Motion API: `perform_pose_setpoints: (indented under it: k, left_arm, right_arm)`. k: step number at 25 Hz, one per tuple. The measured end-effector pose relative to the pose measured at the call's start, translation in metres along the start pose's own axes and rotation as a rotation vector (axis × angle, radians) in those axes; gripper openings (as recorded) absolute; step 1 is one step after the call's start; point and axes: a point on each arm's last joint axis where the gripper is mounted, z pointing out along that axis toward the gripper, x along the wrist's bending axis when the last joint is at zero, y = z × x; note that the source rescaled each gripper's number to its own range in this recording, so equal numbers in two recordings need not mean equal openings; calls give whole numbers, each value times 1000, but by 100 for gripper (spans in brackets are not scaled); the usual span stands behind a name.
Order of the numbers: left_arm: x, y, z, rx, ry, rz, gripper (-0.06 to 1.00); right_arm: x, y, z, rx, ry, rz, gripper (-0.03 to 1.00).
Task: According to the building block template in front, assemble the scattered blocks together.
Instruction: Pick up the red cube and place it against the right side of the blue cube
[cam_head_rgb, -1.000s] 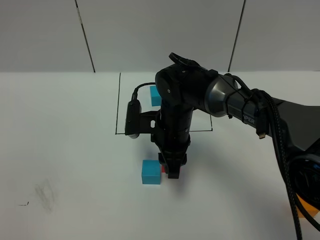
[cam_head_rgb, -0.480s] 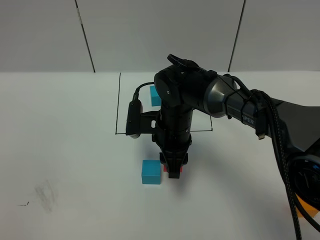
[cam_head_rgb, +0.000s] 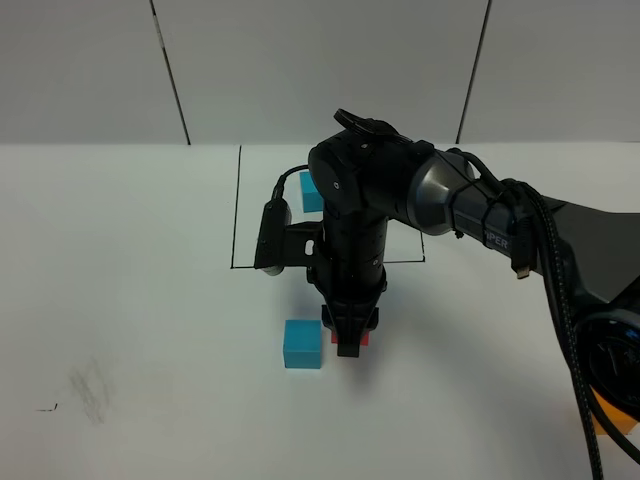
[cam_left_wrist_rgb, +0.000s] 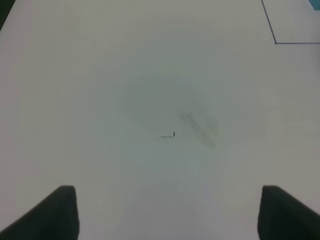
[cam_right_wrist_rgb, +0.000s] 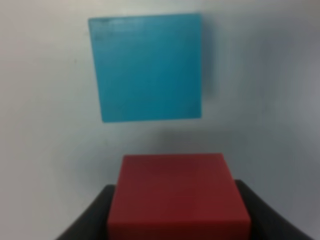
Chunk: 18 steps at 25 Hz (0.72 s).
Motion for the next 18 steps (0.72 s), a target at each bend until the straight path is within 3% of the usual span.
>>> perform_pose_setpoints:
  k: [4, 11, 18]
  left_arm:
    - [0, 0, 0, 0, 0, 0, 84]
    - [0, 0, 0, 0, 0, 0, 84]
    - [0, 0, 0, 0, 0, 0, 84]
  right_arm:
    - [1, -3, -2, 14, -23, 6, 0]
    - [24, -21, -13, -32, -61, 0, 0]
    - [23, -20, -13, -64, -95, -3, 0]
